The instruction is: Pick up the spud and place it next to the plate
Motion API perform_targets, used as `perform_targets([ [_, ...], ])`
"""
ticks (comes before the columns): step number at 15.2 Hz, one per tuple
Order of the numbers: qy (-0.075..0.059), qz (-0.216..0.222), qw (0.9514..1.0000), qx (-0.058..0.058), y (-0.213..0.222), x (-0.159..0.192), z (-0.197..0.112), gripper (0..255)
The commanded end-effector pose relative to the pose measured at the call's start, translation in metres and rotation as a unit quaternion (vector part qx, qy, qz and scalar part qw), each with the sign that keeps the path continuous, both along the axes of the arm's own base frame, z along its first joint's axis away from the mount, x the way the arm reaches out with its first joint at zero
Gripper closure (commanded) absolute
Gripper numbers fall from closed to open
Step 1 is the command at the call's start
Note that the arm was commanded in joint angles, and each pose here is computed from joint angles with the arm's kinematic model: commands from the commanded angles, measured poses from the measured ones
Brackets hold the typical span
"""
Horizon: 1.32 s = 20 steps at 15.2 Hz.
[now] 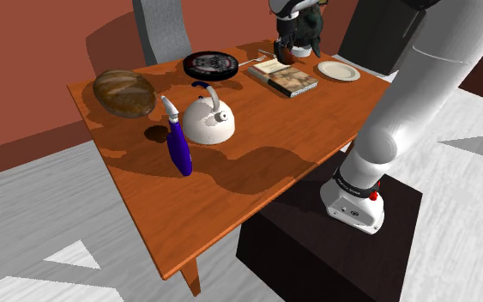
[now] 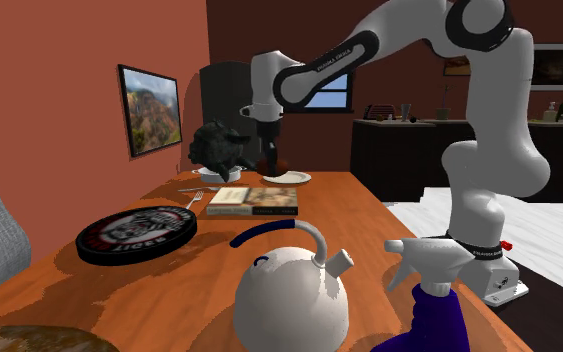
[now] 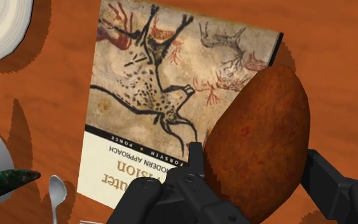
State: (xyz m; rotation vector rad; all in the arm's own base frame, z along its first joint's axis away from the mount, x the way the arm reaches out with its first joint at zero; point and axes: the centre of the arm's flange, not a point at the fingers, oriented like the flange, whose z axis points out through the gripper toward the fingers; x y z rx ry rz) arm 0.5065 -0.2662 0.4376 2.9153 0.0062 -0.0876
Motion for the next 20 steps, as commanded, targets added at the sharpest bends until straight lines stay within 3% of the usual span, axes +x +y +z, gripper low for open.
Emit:
perform_targets([
  [1,0.0,0.001,1.0,0.0,-0.016,-0.022,-0.001,255],
  [20,0.0,0.001,1.0,0.0,-0.174,-0.222,0.001,255],
])
